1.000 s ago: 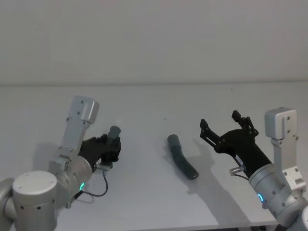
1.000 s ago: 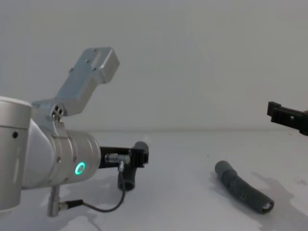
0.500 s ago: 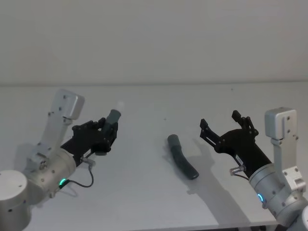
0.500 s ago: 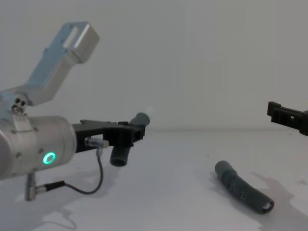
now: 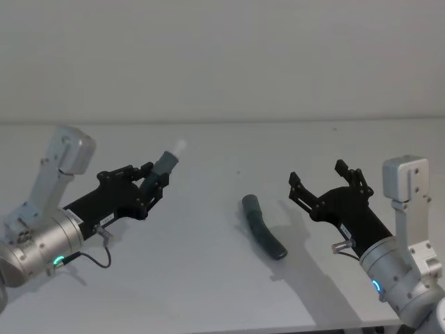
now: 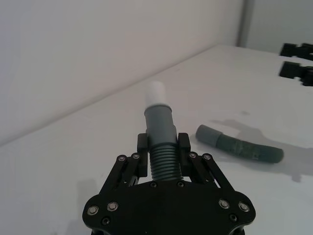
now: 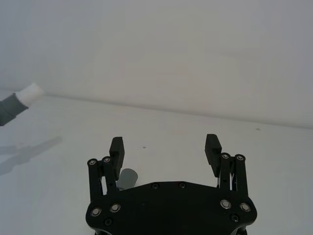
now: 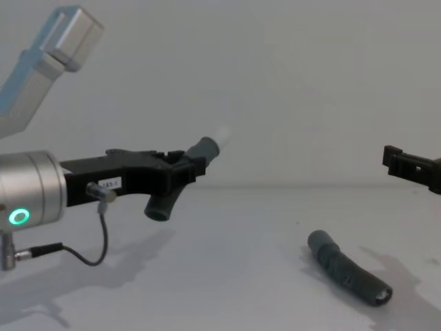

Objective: Use both hands to pick up one end of the pipe from the table, align the ends, and insert them.

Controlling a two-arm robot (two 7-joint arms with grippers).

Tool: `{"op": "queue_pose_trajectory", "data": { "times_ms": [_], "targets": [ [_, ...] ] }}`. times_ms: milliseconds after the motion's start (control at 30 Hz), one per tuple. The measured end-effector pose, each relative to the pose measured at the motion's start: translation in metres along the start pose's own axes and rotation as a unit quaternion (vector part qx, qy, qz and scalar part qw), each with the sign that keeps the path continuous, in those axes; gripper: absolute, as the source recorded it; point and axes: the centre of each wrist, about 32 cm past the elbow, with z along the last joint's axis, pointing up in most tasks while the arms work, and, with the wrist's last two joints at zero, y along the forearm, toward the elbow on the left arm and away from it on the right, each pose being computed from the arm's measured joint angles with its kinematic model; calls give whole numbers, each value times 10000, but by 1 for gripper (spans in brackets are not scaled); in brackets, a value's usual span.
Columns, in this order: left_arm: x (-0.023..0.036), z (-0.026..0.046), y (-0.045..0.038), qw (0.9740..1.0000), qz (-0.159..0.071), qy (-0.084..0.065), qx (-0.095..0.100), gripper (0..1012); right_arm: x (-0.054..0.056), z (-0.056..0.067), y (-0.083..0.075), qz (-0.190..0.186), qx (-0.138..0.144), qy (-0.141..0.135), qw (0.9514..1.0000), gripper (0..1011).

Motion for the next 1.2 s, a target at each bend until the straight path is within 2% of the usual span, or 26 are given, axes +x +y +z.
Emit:
{"op": "queue_pose_trajectory", "data": {
  "times_ms": [33, 233, 467, 933, 1200],
  "targets": [
    [33, 1, 15, 9999, -89, -26, -40, 327, 0, 0, 0, 0, 0, 0, 10000, 1002],
    [142, 7, 65, 9991, -384, -120, -163, 327, 0, 0, 0, 0, 0, 0, 10000, 1002],
    [219, 11, 103, 9979, -569, -189, -233, 327, 0, 0, 0, 0, 0, 0, 10000, 1002],
    [285, 16, 137, 9965, -737, -253, -296, 327, 20, 19, 12, 83, -18, -21, 10000, 1002],
    [299, 18, 144, 9961, -775, -270, -310, 327, 87, 125, 51, 419, -295, -62, 9987, 1002]
  ]
}}
